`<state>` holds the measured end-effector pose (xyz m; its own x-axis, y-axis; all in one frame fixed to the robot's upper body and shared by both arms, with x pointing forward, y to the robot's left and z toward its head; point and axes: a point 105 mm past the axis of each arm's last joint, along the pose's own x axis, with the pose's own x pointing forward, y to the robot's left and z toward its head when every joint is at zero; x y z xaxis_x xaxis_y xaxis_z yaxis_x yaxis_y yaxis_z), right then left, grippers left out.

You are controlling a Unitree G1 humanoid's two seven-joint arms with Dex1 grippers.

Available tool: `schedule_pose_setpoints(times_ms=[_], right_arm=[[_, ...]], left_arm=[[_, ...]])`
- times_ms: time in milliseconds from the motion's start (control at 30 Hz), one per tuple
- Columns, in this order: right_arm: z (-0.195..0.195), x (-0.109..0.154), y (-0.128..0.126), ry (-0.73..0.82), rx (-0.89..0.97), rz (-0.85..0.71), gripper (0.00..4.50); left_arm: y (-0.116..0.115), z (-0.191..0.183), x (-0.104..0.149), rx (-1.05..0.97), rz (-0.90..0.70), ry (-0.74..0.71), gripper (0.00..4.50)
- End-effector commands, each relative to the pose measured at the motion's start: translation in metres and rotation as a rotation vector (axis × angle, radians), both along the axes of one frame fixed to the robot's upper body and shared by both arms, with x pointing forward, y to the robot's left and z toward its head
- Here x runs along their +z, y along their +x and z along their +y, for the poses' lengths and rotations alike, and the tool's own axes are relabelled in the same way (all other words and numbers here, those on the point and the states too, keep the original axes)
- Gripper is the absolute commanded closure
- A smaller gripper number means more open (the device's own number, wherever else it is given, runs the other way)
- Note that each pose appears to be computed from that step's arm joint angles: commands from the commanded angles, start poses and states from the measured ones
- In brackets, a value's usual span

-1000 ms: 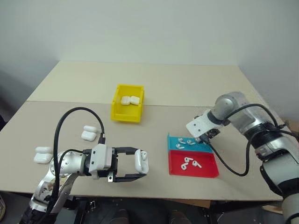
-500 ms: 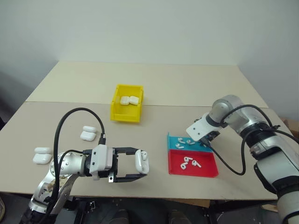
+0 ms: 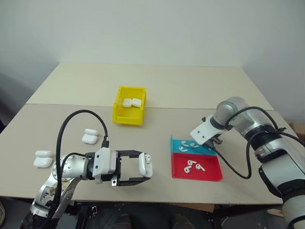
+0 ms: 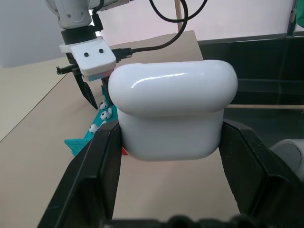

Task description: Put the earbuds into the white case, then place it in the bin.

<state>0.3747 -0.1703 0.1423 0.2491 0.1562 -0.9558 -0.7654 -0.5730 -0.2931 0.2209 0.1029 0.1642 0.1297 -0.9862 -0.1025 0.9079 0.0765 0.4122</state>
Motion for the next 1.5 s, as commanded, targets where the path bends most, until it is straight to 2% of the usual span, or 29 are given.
schedule_pose_setpoints(times_ms=[33, 1500], right_arm=[[-0.0015, 0.0134, 0.0046, 0.003, 0.009, -0.047, 2.73], [0.0025, 0.0072, 0.0041, 0.0, 0.05, -0.052, 2.73]], left_arm=[[-0.0046, -0.0035, 0.0076, -0.025, -0.048, 0.0, 1.73], [-0.0017, -0.0035, 0.0048, -0.02, -0.07, 0.014, 1.73]])
